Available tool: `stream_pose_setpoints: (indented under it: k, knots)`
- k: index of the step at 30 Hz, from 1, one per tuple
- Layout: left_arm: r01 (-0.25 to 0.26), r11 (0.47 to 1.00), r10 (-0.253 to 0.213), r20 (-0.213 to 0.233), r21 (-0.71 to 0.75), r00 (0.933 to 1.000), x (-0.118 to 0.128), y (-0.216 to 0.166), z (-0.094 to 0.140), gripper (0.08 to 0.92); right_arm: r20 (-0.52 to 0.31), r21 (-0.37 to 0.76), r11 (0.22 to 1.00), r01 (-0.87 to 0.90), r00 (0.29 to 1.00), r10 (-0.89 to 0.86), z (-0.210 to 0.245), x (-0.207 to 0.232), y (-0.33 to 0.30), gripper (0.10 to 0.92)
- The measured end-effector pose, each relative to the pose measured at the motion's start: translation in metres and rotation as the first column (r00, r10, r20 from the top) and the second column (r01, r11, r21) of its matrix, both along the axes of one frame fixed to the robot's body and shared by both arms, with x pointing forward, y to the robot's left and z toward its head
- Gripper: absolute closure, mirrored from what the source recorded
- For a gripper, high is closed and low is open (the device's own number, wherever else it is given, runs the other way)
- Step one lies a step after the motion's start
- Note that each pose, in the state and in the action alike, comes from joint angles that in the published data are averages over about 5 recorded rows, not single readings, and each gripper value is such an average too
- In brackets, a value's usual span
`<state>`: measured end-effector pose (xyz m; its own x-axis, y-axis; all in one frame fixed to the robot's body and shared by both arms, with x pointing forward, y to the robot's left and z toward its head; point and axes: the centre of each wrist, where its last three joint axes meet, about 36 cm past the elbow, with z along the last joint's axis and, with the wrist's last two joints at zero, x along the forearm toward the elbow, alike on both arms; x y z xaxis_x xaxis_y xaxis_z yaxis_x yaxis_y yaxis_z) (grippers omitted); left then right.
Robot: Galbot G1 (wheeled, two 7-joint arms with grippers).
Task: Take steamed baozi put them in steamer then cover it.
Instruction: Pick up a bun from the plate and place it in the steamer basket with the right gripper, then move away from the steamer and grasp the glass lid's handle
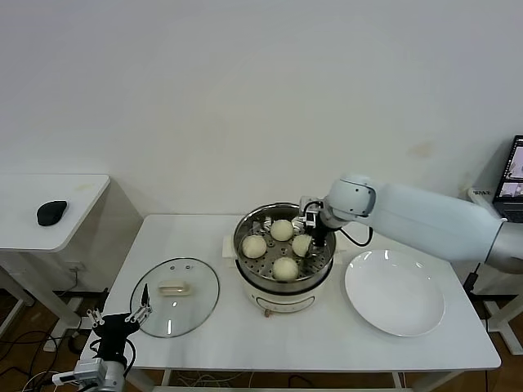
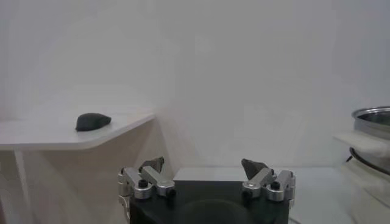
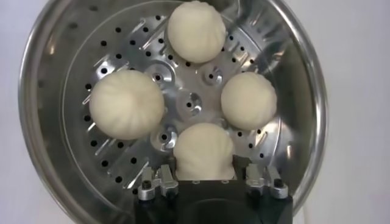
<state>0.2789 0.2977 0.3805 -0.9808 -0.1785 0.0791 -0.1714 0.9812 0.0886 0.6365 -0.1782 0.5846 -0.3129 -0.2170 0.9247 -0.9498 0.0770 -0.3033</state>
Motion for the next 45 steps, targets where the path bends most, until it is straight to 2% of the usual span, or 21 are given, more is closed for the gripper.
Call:
stream_pose_setpoints:
  k: [5,12,16,21,28,32,39,45]
  knots:
    - [0.0,1.0,0.0,0.001,0.003,1.0,0.0,0.001,0.0,0.177,0.013,0.026,1.0,-0.003,1.0,0.002,0.016,-0.003,-0.005,0.207]
    - [0.001,1.0,-0.001,0.003,0.005,1.0,0.001,0.001,0.001,0.177,0.052,0.102,0.995,-0.005,0.999,0.0,0.038,-0.021,-0.03,0.199]
    - [0.004,1.0,-0.004,0.005,0.006,1.0,0.001,0.0,0.001,0.177,0.107,0.191,0.981,0.027,0.993,-0.049,0.037,-0.042,-0.058,0.2]
    - [0.003,1.0,-0.003,0.007,0.005,1.0,0.0,-0.001,-0.001,0.177,0.218,0.347,0.936,0.059,0.966,-0.142,0.02,-0.075,-0.092,0.2]
    - [0.008,1.0,-0.008,0.012,-0.002,0.9999,-0.003,-0.007,-0.004,0.177,0.378,0.573,0.819,0.017,0.881,-0.283,-0.018,-0.11,-0.12,0.2]
    - [0.011,1.0,-0.011,0.017,-0.001,0.9998,-0.003,-0.011,-0.008,0.177,0.43,0.693,0.72,-0.042,0.826,-0.366,-0.045,-0.129,-0.123,0.2]
    - [0.007,0.999,-0.009,0.037,0.042,0.9993,-0.001,-0.017,-0.016,0.177,0.419,0.842,0.535,-0.07,0.71,-0.566,-0.105,-0.174,-0.143,0.2]
    - [0.006,0.969,-0.025,0.074,0.247,0.9969,0.004,-0.012,-0.028,0.177,0.353,0.904,0.427,-0.018,0.596,-0.721,-0.152,-0.228,-0.168,0.2]
